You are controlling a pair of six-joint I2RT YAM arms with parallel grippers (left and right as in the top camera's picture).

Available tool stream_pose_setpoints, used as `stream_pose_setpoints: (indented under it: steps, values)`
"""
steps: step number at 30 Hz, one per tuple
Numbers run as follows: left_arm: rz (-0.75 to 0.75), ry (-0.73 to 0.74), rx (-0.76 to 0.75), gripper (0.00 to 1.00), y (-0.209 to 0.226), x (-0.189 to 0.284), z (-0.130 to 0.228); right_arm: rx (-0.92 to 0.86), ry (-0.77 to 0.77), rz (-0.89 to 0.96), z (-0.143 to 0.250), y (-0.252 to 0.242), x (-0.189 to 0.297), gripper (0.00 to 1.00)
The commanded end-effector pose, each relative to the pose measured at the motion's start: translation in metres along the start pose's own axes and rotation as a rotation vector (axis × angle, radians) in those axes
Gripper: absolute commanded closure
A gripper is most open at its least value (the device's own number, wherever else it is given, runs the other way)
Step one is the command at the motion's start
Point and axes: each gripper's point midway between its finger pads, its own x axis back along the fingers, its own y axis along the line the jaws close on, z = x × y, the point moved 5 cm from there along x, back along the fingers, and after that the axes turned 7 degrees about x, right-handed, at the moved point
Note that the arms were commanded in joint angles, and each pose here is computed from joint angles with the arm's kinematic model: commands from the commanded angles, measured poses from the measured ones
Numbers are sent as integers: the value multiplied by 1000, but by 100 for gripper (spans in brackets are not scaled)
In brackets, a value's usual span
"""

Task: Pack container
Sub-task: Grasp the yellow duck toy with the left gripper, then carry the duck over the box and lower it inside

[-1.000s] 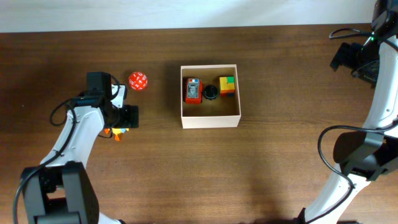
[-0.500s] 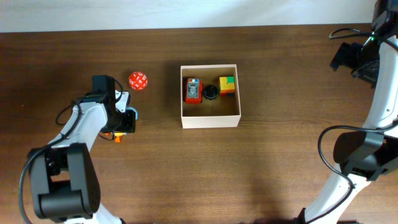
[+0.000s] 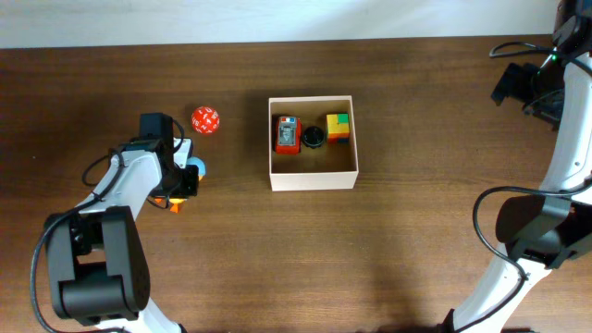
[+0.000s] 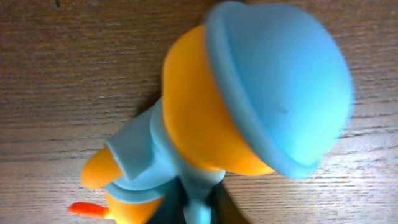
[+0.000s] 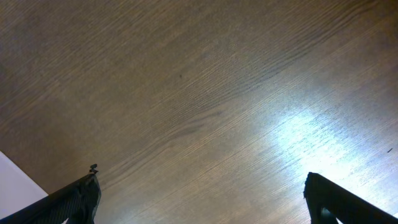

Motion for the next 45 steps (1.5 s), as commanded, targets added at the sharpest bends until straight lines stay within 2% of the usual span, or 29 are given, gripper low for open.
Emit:
stream_pose_setpoints:
  steps: [1, 8, 16, 25, 30, 37, 43, 45]
  values:
    - [-12, 17, 3, 98, 3, -6, 0, -16, -30, 7, 3, -4, 12, 1]
    - [23, -9, 46, 98, -2, 11, -16, -16, -30, 7, 3, -4, 12, 1]
    - [102, -92, 42, 98, -11, 80, -62, -16, -30, 7, 3, -4, 12, 1]
    - [140, -138, 11, 98, -19, 109, -77, -16, -30, 7, 3, -4, 12, 1]
    - [276, -184, -219, 98, -63, 129, -79, -17, -30, 8, 3, -4, 12, 1]
    - [300, -288, -568, 98, -132, 165, -73, -17, -30, 8, 3, -4, 12, 1]
    - [303, -335, -943, 98, -191, 174, -50, -17, -30, 8, 3, -4, 12, 1]
    - [270, -346, -998, 98, -200, 174, -47, -17, -30, 8, 3, -4, 12, 1]
